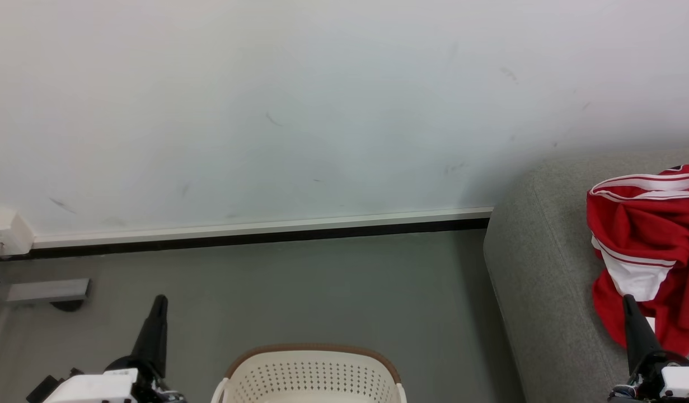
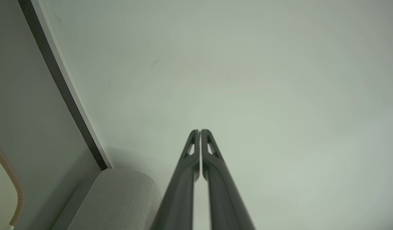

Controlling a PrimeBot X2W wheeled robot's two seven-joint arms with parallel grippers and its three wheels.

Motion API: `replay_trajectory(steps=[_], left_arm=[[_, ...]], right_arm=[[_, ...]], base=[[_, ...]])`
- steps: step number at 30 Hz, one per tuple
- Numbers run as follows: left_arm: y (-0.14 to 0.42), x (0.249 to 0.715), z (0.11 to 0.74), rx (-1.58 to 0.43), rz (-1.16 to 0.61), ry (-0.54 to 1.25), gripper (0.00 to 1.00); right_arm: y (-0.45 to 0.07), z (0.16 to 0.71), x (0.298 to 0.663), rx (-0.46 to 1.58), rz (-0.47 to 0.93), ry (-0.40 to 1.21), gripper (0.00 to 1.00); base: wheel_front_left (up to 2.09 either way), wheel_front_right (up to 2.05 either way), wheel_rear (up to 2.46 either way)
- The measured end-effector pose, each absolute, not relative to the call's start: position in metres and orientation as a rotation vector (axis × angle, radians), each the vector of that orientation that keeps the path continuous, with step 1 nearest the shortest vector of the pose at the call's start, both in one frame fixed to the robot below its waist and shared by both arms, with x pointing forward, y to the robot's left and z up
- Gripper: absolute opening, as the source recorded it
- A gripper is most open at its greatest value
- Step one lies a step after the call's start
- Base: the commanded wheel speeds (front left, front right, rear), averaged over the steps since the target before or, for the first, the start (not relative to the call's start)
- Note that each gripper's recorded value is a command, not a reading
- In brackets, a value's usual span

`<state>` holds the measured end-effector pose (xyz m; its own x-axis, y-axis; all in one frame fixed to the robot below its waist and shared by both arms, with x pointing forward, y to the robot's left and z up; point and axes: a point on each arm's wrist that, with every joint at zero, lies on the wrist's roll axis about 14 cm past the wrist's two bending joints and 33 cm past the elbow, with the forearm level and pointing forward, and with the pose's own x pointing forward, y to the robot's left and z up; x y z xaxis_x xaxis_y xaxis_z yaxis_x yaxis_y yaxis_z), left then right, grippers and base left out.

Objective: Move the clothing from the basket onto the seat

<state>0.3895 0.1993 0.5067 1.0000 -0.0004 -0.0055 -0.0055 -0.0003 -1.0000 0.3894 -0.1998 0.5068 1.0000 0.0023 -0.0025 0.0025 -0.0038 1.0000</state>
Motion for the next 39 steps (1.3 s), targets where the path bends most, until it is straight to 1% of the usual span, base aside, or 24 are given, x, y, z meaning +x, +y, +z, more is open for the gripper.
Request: replay_trajectory(steps=[39], left_arm=[[0.1993,0.3896,0.5069,-1.571,0.004,0.004,0.0]], right_arm=[[-0.2,0.5069,0.3894,1.575,-0.001,0.003,0.0]], base=[[0.0,0.0,0.0]])
